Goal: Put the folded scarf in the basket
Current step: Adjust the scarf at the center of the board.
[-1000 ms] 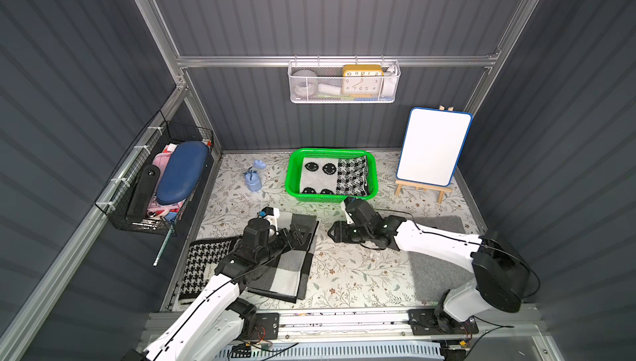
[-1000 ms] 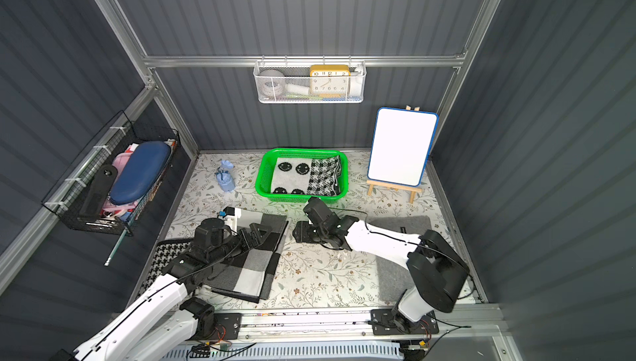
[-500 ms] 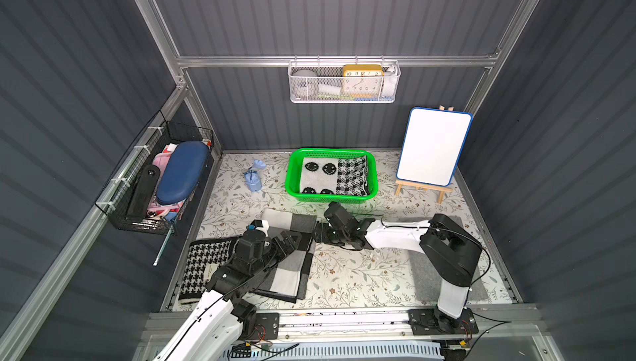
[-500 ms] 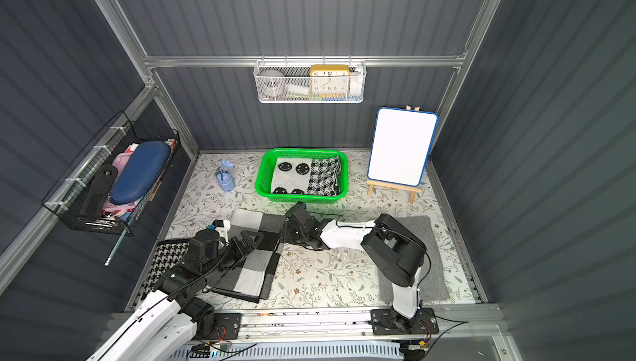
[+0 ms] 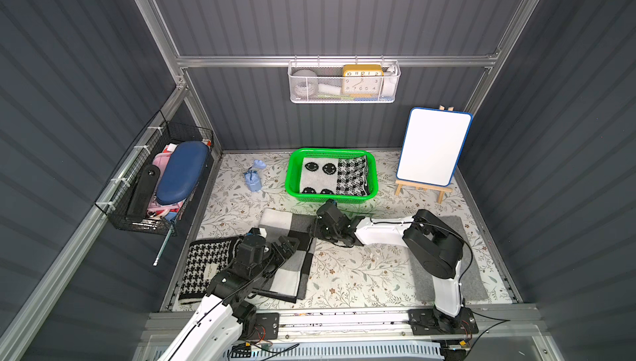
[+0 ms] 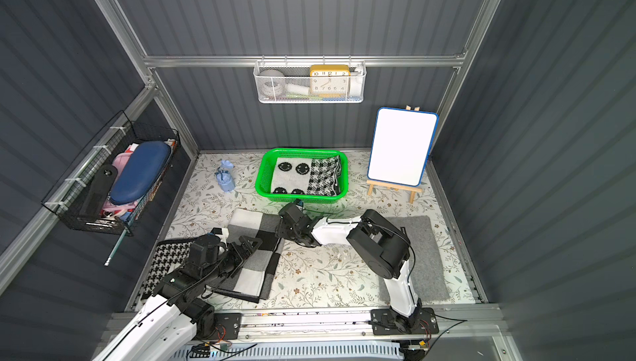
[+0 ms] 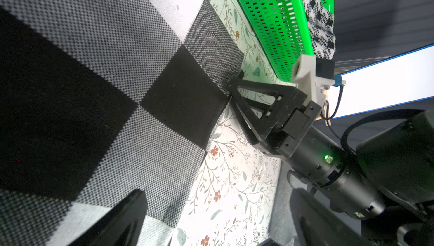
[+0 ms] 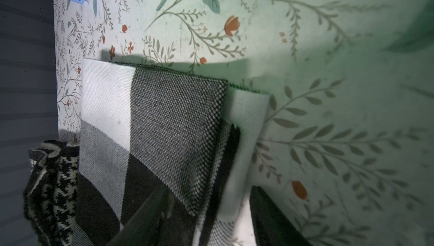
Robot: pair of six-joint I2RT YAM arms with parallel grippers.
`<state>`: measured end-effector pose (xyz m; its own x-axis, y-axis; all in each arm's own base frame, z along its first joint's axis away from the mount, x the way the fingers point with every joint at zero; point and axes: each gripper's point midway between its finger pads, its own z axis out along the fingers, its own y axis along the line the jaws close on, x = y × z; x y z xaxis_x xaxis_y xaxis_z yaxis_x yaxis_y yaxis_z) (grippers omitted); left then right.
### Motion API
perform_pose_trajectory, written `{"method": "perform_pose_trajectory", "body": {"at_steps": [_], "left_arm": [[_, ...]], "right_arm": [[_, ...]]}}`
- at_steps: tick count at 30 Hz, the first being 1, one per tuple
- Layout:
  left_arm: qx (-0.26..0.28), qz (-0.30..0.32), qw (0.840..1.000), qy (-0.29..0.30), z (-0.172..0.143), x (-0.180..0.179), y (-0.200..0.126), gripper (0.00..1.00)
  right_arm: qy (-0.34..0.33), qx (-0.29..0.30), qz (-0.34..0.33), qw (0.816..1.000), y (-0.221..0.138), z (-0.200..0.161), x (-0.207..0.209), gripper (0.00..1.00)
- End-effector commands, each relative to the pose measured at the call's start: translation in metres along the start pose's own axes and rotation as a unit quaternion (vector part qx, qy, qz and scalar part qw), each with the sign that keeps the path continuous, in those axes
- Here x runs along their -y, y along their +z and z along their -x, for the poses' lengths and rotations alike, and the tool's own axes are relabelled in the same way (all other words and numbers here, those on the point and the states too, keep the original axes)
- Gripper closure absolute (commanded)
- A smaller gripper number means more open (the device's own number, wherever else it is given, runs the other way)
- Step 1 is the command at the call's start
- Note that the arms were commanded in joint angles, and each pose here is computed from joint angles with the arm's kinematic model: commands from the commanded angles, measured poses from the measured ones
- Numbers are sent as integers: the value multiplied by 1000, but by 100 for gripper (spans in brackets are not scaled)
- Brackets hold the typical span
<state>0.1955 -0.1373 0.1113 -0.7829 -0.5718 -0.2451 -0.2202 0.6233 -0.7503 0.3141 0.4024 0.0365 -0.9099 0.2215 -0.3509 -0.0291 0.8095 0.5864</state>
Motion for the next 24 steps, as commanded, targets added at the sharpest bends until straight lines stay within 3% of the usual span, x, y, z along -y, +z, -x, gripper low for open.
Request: {"method": "perform_pose_trajectory", "body": {"at_steps": [1, 4, 9, 17, 24], "left_arm": [[-16, 15, 1000, -12, -7, -8, 1, 1], [-17, 16, 1000, -13, -7, -7, 1, 1], [-12, 15, 1000, -14, -4, -6, 1, 1], [-4, -8, 1000, -2, 2, 8, 1, 1], [11, -34, 999, 2, 9, 18, 9, 1]], "right_arm": [[-9, 1, -9, 1000, 7, 1, -4, 46], [-13, -1, -7, 1000, 10, 0, -6, 60], [-14, -3, -11, 1000, 10, -2, -3, 98], [-18, 45, -59, 997, -42, 3, 32, 100], [13, 85, -169, 982, -131, -23, 132, 100]]}}
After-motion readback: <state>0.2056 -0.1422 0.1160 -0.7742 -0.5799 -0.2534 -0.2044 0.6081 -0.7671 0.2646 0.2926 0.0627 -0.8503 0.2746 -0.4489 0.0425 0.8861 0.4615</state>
